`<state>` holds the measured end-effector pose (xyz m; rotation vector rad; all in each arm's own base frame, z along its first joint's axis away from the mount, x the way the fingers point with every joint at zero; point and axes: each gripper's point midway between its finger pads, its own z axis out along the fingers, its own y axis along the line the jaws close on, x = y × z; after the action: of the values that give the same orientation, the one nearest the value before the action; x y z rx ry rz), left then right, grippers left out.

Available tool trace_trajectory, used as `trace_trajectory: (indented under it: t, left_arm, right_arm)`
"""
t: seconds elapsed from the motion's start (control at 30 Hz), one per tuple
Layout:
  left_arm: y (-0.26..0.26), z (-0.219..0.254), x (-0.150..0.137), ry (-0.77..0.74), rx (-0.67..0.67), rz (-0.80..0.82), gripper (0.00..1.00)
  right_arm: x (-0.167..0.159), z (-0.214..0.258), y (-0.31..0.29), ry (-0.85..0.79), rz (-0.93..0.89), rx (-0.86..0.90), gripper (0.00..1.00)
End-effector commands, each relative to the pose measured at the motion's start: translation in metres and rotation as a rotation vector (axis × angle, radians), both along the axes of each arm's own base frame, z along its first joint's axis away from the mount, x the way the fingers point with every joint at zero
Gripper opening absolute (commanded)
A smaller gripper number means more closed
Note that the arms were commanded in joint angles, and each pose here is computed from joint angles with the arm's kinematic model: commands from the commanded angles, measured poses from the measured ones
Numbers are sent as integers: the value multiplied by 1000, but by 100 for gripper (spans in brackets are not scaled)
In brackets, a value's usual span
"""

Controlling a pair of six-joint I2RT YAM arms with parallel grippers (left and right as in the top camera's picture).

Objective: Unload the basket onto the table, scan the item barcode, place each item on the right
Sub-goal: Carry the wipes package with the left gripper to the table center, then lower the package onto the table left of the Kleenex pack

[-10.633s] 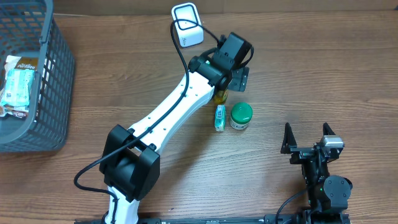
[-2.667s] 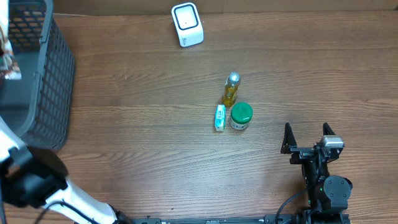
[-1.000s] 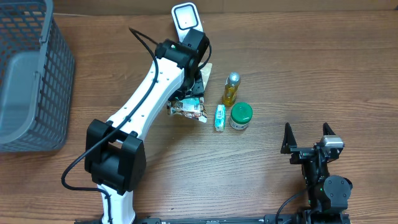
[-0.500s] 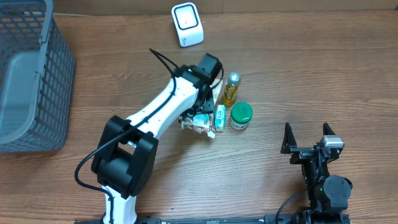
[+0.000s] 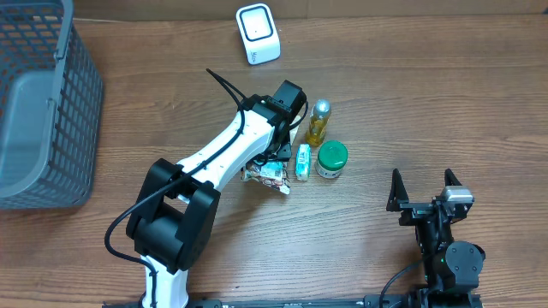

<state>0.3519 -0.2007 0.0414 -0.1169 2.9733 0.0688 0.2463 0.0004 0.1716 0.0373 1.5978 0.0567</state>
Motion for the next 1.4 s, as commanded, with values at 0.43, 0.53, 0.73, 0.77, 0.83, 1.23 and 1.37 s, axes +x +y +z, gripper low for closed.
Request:
trace_trajectory:
  t: [0.43,0.53,0.73,0.77,0.83,1.23,1.37]
  left_arm:
    - [8,-2,-4,15,31,20,86]
    - [8,-2,-4,16,32,20,82]
    - [9,-2,-5,18,34,17,67]
    - [9,-2,-5,18,34,17,67]
    - [9,-2,-5,18,34,17,64]
    - [10,6,-1,-7,31,21,25]
    - [9,23,8,-57,3,33,20]
  right_arm:
    - [0,-2,-3,-3,-13,4,100]
    - [0,-2,-2,-3,-13,4,100]
    - [0,-2,-3,-3,-13,4,100]
    - [0,-2,-2,-3,-13,4,100]
    - [0,-2,-3,-3,-13,4,100]
    - [0,-2,-3,-3,-13,4,100]
    - [0,-2,-3,-3,-13,4,100]
